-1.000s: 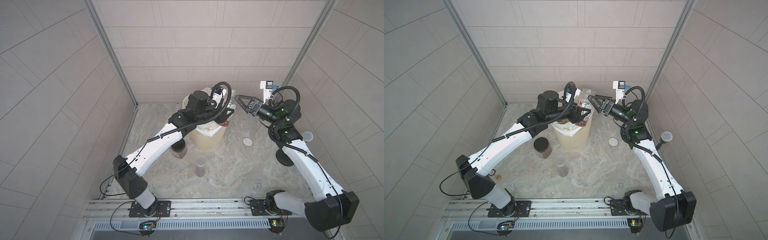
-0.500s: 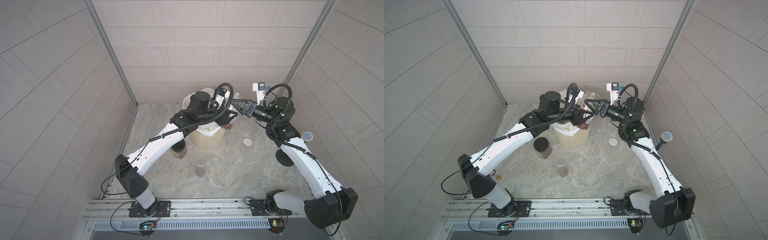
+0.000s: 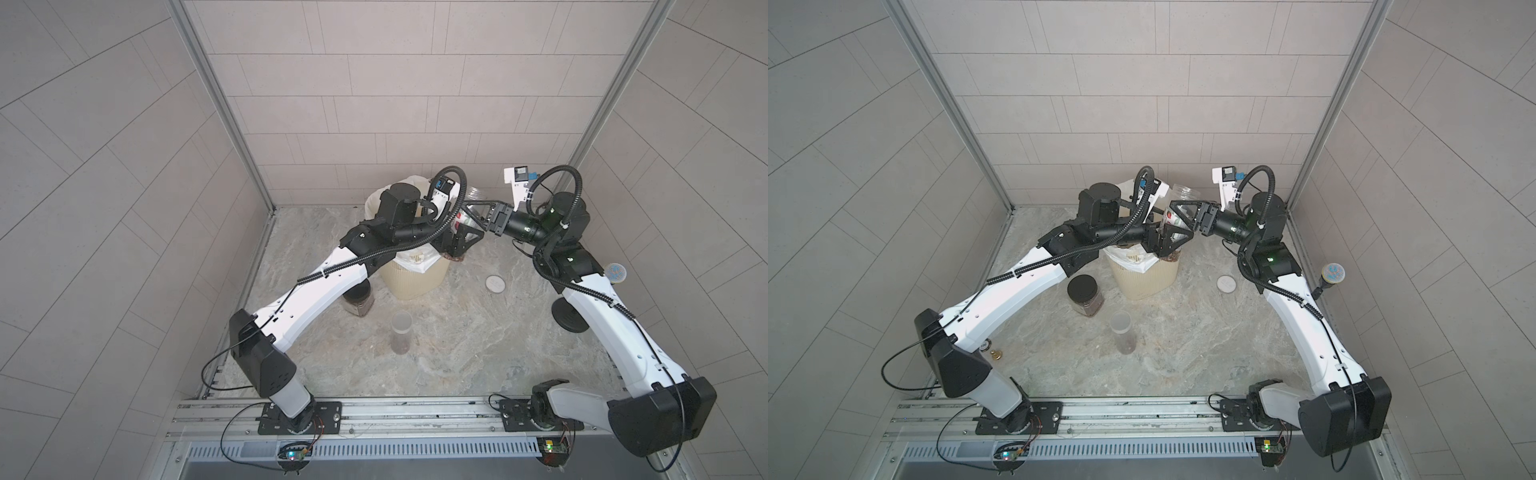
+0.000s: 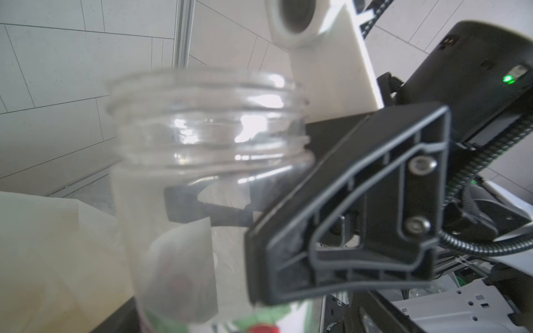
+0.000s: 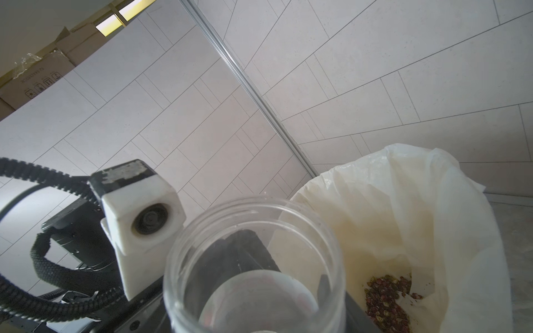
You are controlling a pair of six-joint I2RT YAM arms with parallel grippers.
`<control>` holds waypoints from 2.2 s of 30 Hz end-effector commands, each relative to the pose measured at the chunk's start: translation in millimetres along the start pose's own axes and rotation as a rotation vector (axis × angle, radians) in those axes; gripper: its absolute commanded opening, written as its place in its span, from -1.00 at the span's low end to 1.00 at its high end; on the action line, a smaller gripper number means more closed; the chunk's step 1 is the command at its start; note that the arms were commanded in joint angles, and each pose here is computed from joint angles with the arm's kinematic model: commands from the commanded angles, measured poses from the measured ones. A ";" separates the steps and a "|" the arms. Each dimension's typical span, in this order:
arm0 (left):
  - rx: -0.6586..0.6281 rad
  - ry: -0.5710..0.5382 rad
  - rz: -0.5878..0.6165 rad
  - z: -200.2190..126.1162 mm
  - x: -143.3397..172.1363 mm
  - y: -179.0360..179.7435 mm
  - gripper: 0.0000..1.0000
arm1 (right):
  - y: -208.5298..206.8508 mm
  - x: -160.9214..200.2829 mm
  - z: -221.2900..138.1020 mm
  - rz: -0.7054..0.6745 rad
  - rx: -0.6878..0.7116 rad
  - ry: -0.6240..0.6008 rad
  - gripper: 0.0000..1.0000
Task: Empty the moldy dried flower tea in the jars
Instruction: Pour the moldy dried flower tea into the trash bin.
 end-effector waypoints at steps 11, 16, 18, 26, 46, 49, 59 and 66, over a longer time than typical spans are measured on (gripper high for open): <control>-0.080 -0.219 -0.080 -62.8 -48.4 35.3 0.77 | 16.6 -8.1 -36.0 -0.244 0.223 0.095 -0.20; -0.063 -0.217 -0.107 -63.5 -52.3 48.0 0.72 | 15.3 5.9 -59.7 -0.516 0.530 0.229 -0.20; -0.035 -0.195 -0.108 -59.5 -51.5 48.8 0.71 | 13.2 10.1 -65.6 -0.630 0.640 0.269 -0.20; 0.102 -0.141 -0.155 -42.0 -40.0 50.1 0.64 | 14.9 10.9 -70.9 -0.877 0.777 0.293 -0.21; 0.247 -0.005 -0.155 1.8 -16.7 27.7 0.29 | 32.9 30.5 -36.8 -1.122 0.592 0.329 -0.23; 0.191 0.062 -0.119 4.4 -8.6 26.1 0.15 | 35.5 32.5 -33.6 -1.136 0.589 0.329 -0.23; 0.093 0.136 -0.073 4.3 -3.0 32.0 -0.45 | 33.0 41.0 -23.0 -1.215 0.667 0.384 -0.21; 0.060 0.172 -0.042 5.7 -0.5 36.8 -0.73 | 35.1 36.3 -11.4 -1.232 0.636 0.355 -0.11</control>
Point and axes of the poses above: each gripper's point midway between its finger pads, its own z axis out along the fingers, its own y axis along the line the jaws close on, x = y × z, the point moved 8 cm from there along -z, back along the fingers, and after that the axes turned 13 degrees about z, right-handed, at the moved point
